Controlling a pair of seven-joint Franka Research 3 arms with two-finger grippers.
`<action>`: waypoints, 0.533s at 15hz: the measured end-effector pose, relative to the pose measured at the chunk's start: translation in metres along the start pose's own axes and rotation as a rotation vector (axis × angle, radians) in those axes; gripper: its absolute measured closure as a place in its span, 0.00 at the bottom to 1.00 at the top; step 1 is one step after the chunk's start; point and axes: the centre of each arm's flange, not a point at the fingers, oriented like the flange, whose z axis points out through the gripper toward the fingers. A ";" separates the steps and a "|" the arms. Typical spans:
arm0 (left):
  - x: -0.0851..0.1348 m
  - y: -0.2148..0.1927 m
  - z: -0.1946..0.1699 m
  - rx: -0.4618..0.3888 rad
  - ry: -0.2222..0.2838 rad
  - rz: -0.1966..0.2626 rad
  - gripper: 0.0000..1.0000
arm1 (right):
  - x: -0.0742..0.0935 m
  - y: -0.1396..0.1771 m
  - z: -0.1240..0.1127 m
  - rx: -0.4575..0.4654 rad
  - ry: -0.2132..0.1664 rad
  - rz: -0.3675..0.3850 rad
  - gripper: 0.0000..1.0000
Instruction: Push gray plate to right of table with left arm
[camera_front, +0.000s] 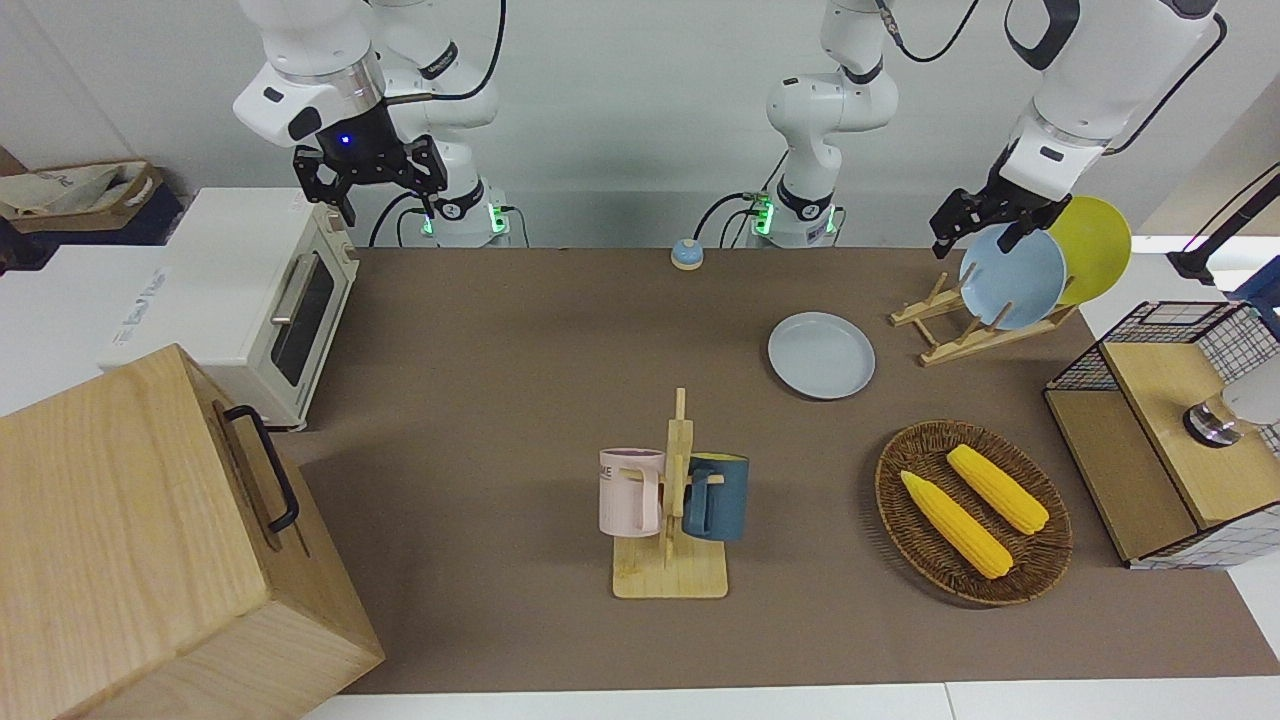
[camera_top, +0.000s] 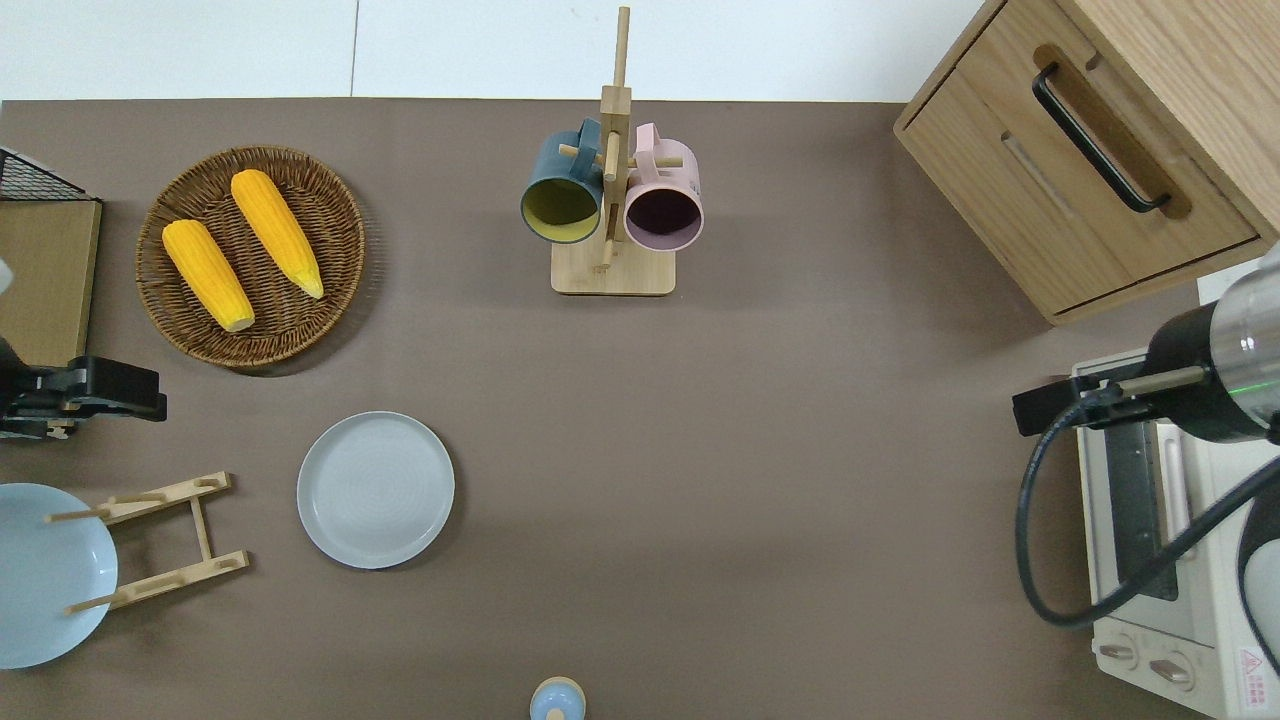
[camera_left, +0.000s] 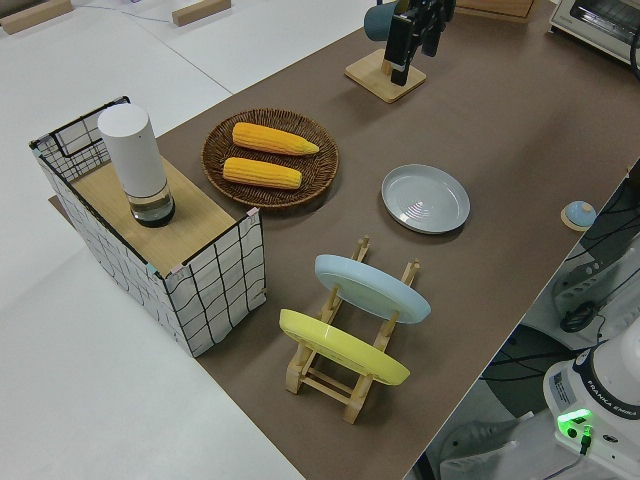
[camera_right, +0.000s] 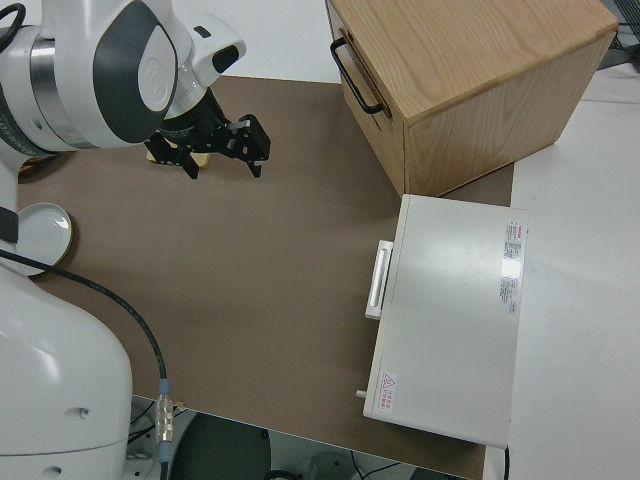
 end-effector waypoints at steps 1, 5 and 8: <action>0.000 0.000 0.000 0.000 -0.001 0.000 0.00 | 0.000 0.000 0.000 0.000 0.000 0.000 0.01; 0.000 0.000 0.001 0.000 -0.003 0.001 0.00 | 0.000 0.000 0.000 0.000 0.000 0.000 0.01; -0.002 0.000 0.014 0.001 -0.025 0.006 0.00 | 0.000 0.000 0.000 0.000 0.000 0.000 0.01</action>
